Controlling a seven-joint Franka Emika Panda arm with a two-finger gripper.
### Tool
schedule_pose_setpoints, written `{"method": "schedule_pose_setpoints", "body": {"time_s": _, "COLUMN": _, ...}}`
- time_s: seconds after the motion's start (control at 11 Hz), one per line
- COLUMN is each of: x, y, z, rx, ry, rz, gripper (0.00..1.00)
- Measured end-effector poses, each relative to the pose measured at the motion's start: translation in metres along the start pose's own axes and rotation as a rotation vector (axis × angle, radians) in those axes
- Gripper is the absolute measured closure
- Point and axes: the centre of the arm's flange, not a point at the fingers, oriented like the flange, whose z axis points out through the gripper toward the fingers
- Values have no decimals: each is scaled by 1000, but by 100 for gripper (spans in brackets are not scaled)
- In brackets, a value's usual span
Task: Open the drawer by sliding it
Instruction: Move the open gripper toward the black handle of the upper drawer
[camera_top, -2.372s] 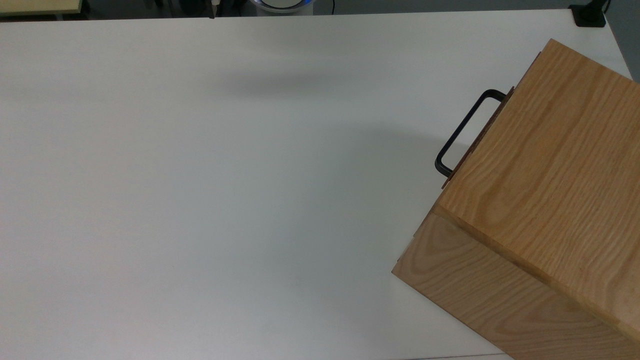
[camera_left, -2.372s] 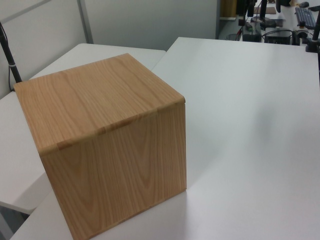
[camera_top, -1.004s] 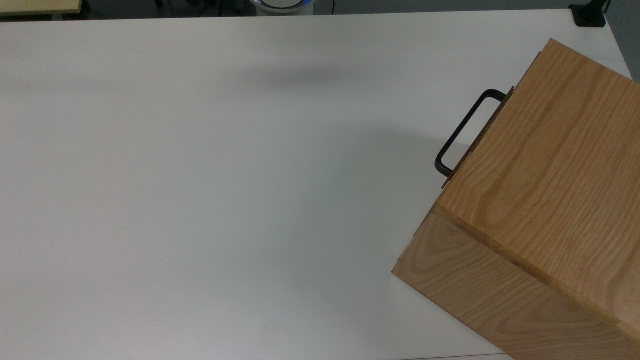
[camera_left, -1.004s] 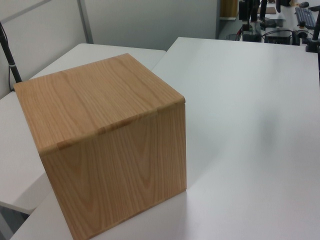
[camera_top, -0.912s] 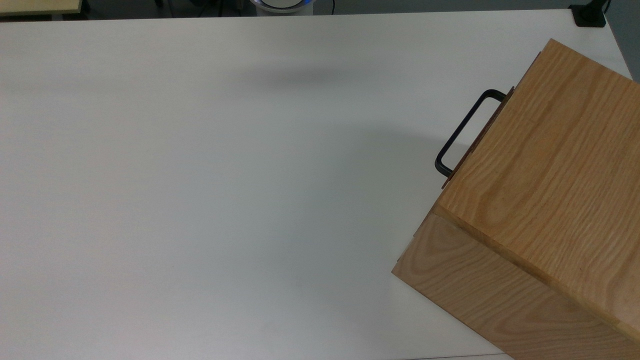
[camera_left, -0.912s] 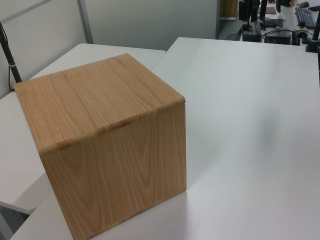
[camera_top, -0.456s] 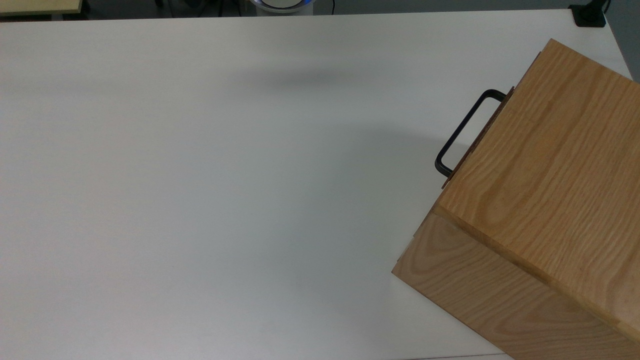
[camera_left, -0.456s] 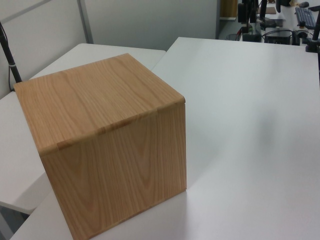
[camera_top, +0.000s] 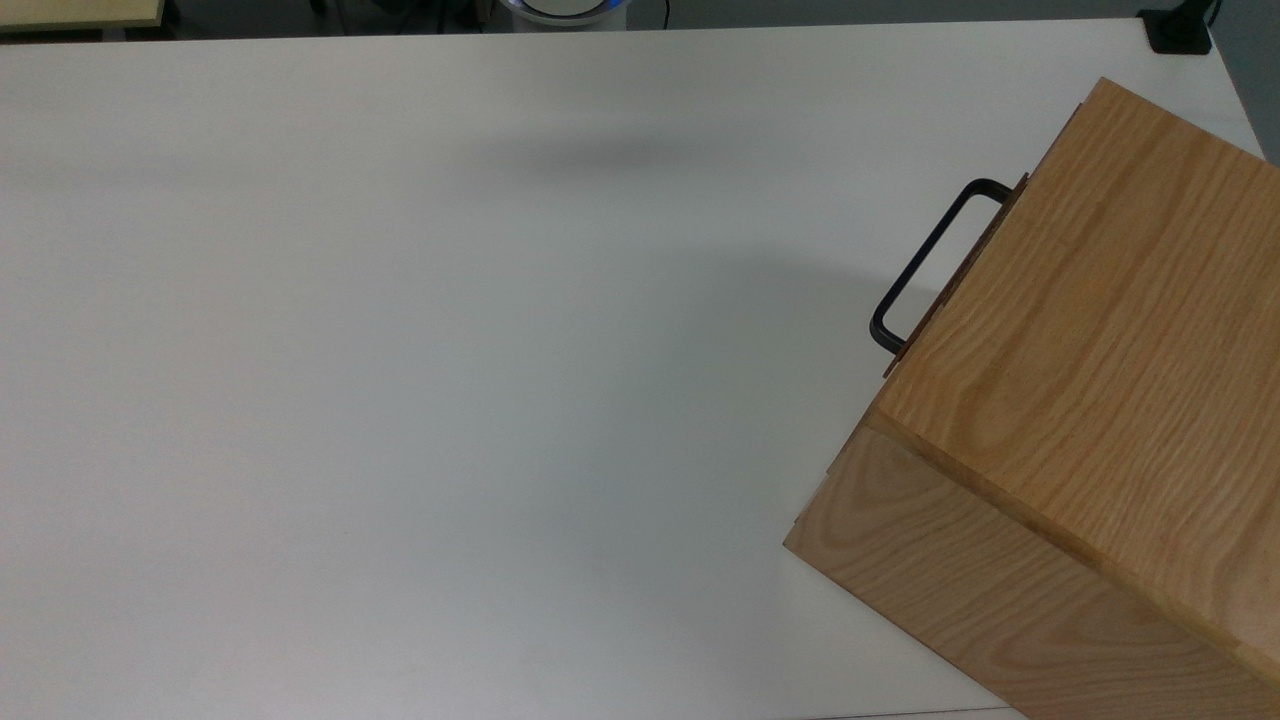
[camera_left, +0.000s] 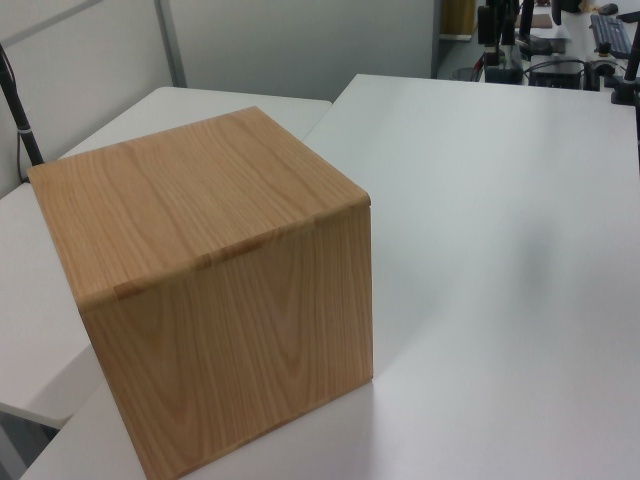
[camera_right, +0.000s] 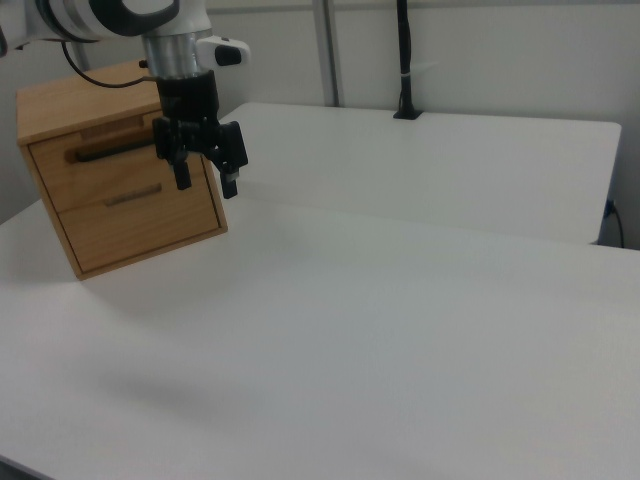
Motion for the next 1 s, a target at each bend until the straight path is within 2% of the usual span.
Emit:
{"method": "schedule_pose_setpoints", "body": {"time_s": 0.18, "x": 1, "y": -15, "z": 1, "rx": 9, "ry": -2, "rz": -25, "gripper": 0}}
{"method": "schedule_pose_setpoints", "body": {"time_s": 0.36, "x": 3, "y": -38, "z": 5, "rx": 41, "ry": -12, "rz": -25, "gripper": 0}}
{"method": "schedule_pose_setpoints", "body": {"time_s": 0.64, "x": 19, "y": -66, "z": 0, "rx": 114, "ry": 92, "rz": 98, "gripper": 0}}
{"method": "schedule_pose_setpoints", "body": {"time_s": 0.82, "x": 26, "y": -85, "z": 1, "rx": 208, "ry": 114, "rz": 134, "gripper": 0}}
{"method": "schedule_pose_setpoints", "body": {"time_s": 1.0, "x": 36, "y": -116, "z": 4, "rx": 344, "ry": 127, "rz": 136, "gripper": 0}}
